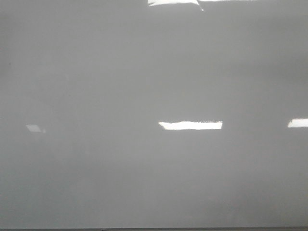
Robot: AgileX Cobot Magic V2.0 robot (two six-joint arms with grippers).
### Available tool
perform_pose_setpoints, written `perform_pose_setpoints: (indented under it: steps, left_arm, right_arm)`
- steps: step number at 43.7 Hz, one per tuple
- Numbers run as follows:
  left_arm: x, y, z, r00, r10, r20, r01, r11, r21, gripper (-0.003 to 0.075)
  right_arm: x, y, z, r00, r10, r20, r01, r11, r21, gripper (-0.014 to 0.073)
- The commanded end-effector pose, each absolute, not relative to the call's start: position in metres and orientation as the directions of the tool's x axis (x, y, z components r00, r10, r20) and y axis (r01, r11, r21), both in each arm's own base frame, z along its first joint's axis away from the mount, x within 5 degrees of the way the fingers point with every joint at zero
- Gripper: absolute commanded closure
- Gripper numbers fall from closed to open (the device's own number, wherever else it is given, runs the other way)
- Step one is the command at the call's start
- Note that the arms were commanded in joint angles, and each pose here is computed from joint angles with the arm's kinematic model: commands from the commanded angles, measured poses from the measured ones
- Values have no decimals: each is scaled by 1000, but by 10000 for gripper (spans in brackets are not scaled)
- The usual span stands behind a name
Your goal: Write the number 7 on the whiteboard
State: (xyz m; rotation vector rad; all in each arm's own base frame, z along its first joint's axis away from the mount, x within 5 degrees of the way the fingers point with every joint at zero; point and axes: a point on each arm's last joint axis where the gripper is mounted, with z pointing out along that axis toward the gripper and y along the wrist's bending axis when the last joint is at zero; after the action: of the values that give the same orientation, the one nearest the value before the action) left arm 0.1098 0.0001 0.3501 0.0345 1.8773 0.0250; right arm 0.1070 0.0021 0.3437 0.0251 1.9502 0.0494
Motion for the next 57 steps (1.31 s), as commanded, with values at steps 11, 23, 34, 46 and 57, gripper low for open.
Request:
perform_pose_setpoints:
  steps: [11, 23, 34, 46, 57]
  left_arm:
    - [127, -1, 357, -283, 19, -959, 18, 1000, 15, 574]
    - [156, -2, 345, -369, 5, -929, 19, 1000, -2, 153]
    - [202, -3, 335, -495, -13, -869, 18, 1000, -25, 153]
    - [254, -3, 318, -590, -13, -807, 14, 1000, -26, 153]
    - [289, -3, 303, -613, -14, -790, 11, 1000, -26, 155]
  right_arm:
    - [110, 11, 355, -310, -59, -949, -108, 994, -26, 333]
    - [111, 12, 355, -305, -63, -950, -120, 992, -28, 15]
    - [111, 12, 356, -294, -62, -954, -120, 992, -28, 15]
    - [111, 12, 356, -295, -62, -953, -120, 992, -28, 15]
    - [111, 12, 356, -298, -63, -952, -120, 992, -28, 15]
